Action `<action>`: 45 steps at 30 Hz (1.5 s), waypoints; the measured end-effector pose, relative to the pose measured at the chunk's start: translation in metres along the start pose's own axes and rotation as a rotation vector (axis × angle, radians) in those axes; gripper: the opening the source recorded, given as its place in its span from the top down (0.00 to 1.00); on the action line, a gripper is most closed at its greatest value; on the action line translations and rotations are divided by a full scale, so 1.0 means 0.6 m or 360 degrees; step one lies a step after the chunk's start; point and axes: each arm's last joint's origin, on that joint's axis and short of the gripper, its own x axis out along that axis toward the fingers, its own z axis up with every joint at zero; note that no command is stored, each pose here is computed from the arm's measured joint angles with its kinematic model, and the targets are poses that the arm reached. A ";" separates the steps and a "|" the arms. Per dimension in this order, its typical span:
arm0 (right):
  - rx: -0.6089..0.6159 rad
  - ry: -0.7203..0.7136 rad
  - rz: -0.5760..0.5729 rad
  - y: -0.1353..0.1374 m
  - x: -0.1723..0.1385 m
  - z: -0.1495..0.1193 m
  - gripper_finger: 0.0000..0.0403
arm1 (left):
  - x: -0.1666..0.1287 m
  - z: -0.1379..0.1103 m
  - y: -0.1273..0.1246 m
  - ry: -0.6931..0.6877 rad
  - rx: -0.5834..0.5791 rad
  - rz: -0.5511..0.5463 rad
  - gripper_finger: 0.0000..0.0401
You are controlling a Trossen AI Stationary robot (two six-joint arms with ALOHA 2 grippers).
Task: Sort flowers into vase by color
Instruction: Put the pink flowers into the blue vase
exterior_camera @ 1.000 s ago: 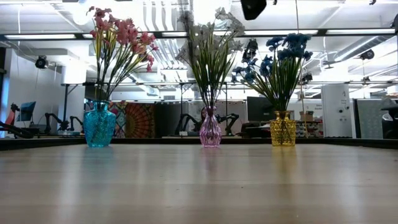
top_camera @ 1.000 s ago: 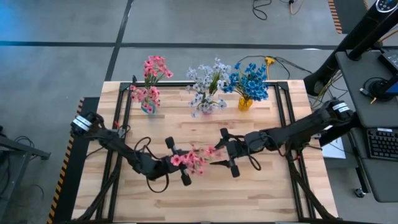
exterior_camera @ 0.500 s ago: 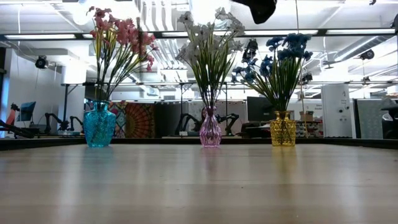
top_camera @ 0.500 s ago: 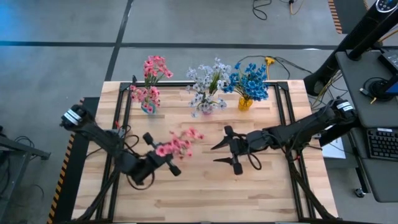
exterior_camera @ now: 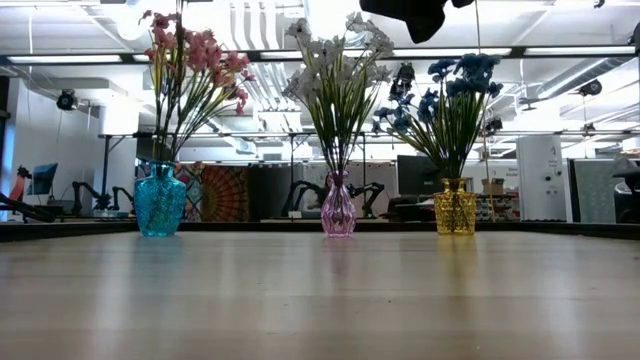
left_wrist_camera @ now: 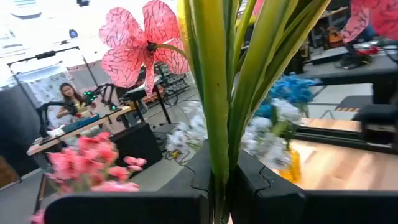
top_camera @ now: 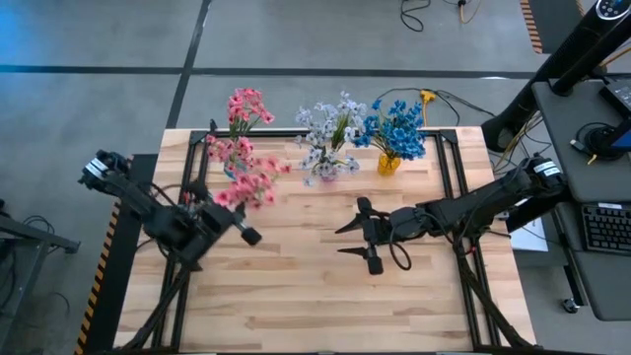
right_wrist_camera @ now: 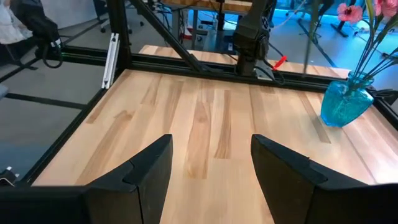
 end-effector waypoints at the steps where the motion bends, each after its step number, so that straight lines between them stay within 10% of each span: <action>1: -0.0002 0.0000 -0.0001 0.000 0.000 0.000 0.48 | 0.003 0.003 0.010 0.0001 -0.0003 0.0014 0.98; 45: -0.0029 0.0034 -0.0028 -0.001 0.000 -0.003 0.48 | 0.150 -0.065 0.100 0.0072 0.0313 0.0607 0.98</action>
